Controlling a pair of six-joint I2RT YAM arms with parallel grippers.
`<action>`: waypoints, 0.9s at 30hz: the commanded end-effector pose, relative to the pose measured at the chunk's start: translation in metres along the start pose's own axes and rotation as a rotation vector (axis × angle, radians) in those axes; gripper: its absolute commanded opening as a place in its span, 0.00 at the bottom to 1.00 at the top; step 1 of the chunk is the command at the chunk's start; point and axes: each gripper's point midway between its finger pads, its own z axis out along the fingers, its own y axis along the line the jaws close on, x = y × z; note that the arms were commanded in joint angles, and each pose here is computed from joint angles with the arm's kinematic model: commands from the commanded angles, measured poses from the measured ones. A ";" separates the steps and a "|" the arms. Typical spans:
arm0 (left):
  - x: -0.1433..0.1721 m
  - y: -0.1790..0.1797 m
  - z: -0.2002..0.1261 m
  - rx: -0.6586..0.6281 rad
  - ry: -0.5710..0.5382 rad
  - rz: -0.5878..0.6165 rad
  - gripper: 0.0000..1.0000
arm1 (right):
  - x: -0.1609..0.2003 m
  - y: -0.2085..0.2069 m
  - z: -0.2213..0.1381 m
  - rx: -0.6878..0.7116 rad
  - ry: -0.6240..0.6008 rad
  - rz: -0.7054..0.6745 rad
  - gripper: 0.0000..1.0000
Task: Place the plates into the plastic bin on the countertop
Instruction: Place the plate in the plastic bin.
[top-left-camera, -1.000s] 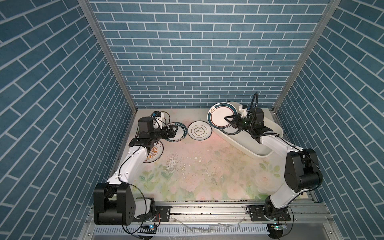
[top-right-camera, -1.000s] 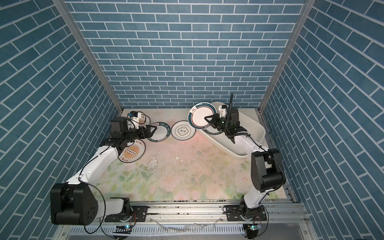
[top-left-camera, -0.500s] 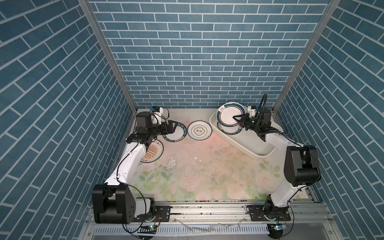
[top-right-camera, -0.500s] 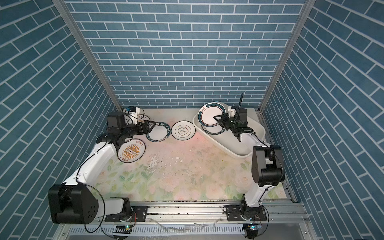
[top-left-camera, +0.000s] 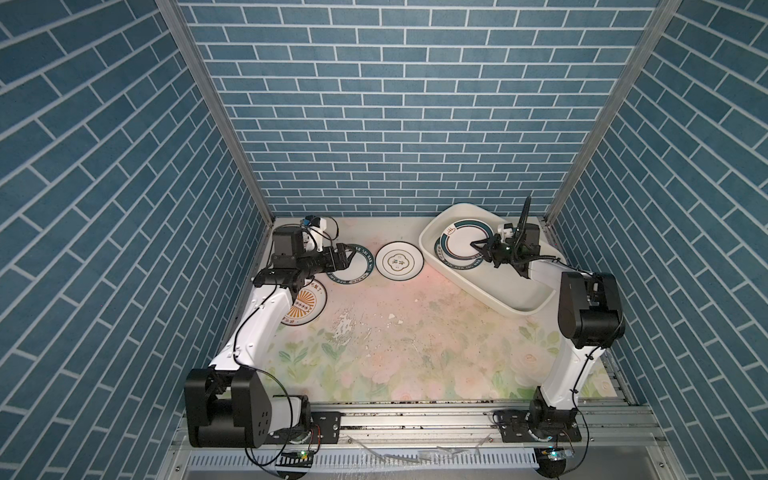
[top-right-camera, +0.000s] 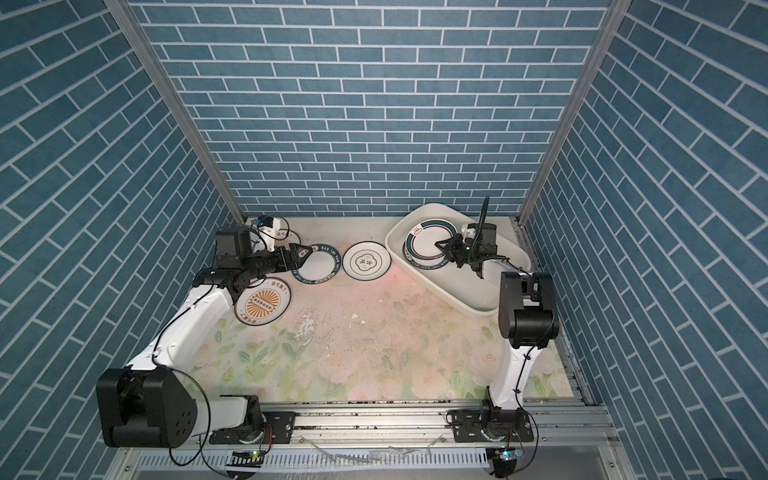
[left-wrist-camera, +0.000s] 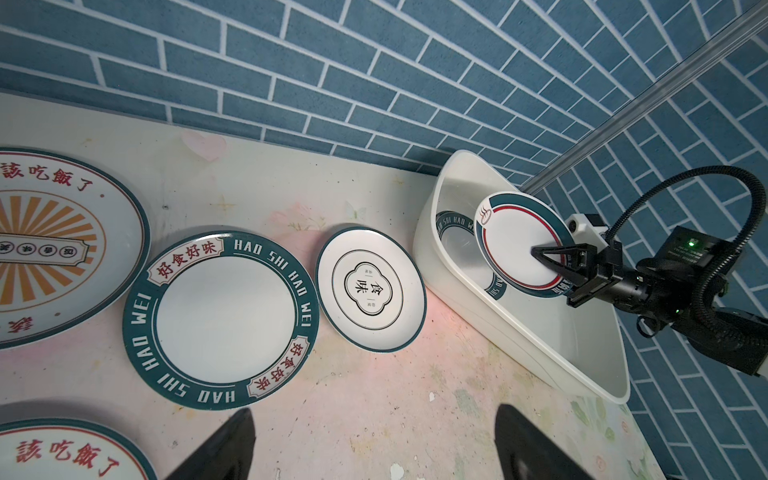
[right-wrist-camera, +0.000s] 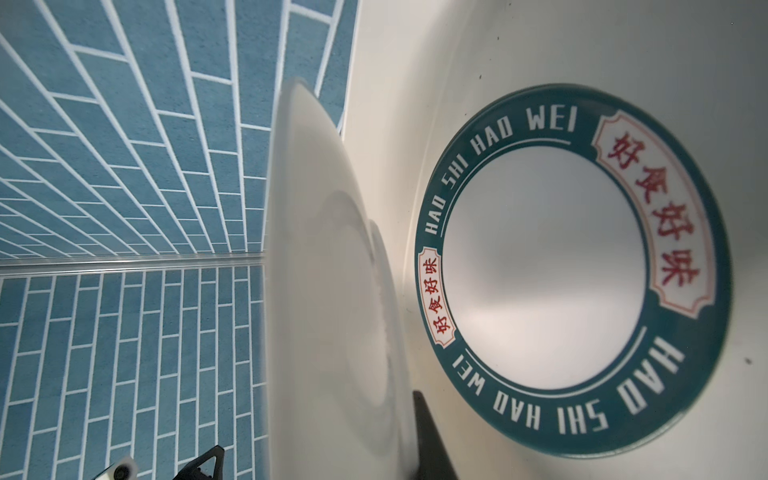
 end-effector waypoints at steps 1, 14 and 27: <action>0.003 0.002 -0.004 -0.003 -0.004 -0.001 0.92 | -0.004 -0.002 0.003 0.006 0.018 -0.049 0.13; 0.011 0.007 -0.001 -0.011 0.006 -0.006 0.92 | 0.000 -0.040 0.014 0.106 0.050 -0.019 0.14; 0.014 0.010 0.002 -0.016 0.005 -0.006 0.92 | 0.003 -0.059 0.018 0.176 0.074 -0.001 0.16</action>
